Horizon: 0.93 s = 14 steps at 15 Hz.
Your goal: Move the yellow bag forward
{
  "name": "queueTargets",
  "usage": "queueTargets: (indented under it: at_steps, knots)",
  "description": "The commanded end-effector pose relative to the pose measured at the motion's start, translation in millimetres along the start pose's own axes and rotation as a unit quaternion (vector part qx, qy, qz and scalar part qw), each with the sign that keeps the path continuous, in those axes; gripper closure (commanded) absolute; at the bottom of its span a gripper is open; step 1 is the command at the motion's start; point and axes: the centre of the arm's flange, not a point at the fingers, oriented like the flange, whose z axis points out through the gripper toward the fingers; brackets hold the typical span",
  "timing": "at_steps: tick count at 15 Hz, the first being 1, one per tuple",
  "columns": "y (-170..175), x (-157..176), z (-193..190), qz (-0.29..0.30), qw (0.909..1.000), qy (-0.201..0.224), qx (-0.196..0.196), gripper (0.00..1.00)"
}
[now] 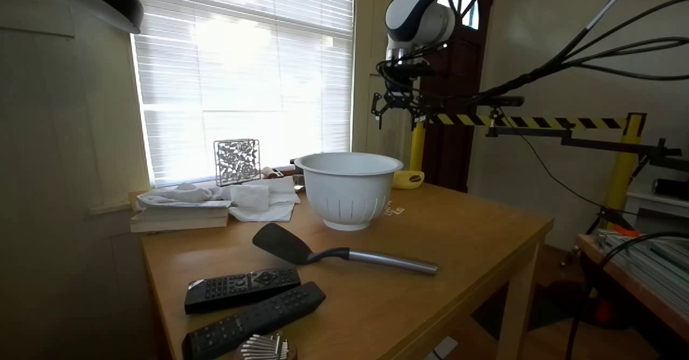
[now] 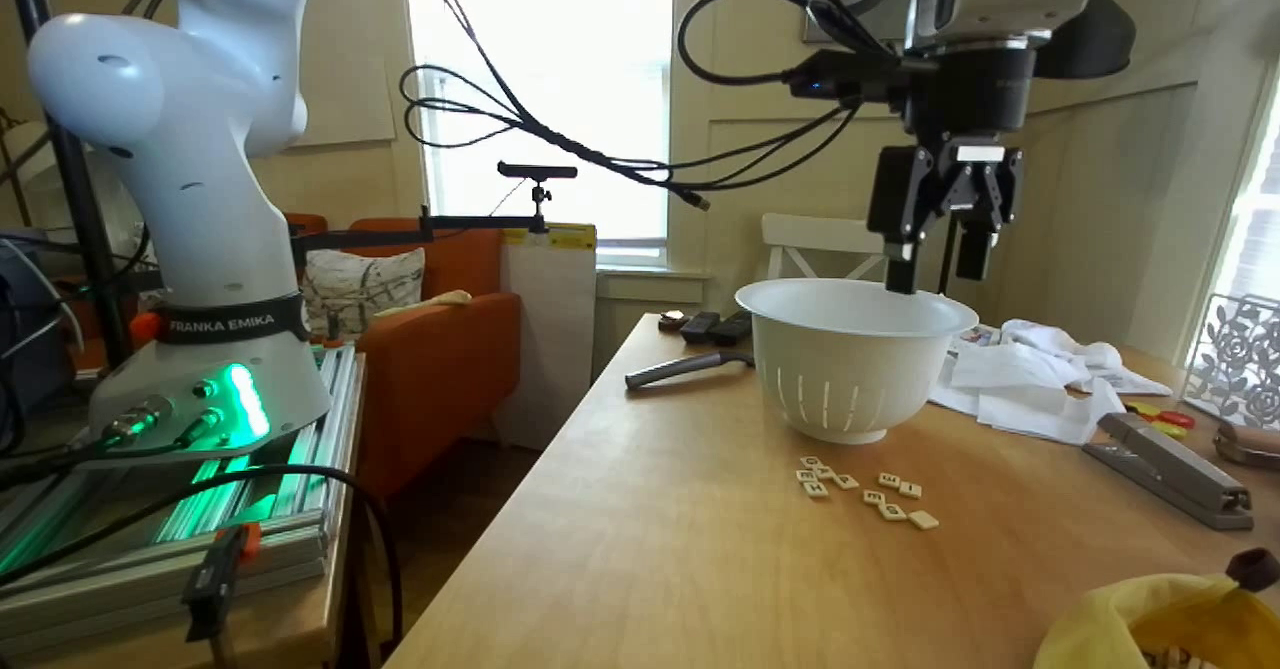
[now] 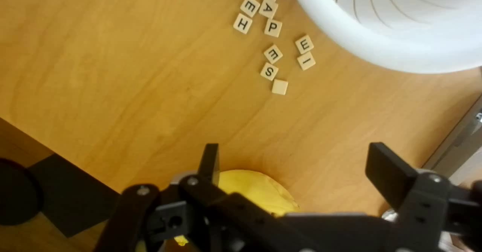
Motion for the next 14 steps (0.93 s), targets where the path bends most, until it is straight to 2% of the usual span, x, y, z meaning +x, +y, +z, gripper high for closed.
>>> queueTargets:
  at_steps: [1, 3, 5, 6, 8, 11, 12, 14]
  knots:
    - [-46.1, 59.3, 31.8, -0.024, 0.9991, 0.033, -0.013, 0.00]
    - [-59.7, 83.8, 48.0, -0.029, 0.9971, 0.054, -0.045, 0.00]
    - [-70.5, 101.3, 69.8, 0.029, 0.9942, 0.034, -0.098, 0.00]
    - [-22.6, 53.0, 62.8, -0.003, 0.9975, 0.035, -0.062, 0.00]
    - [-25.0, 60.3, 78.5, 0.014, 0.9958, 0.033, -0.084, 0.00]
    - [-30.3, 62.1, 81.6, 0.018, 0.9953, 0.037, -0.087, 0.00]
    - [-29.6, 58.8, 77.1, -0.038, 0.9980, 0.002, -0.051, 0.00]
    - [-36.7, 65.0, 71.2, -0.084, 0.9960, 0.004, -0.031, 0.00]
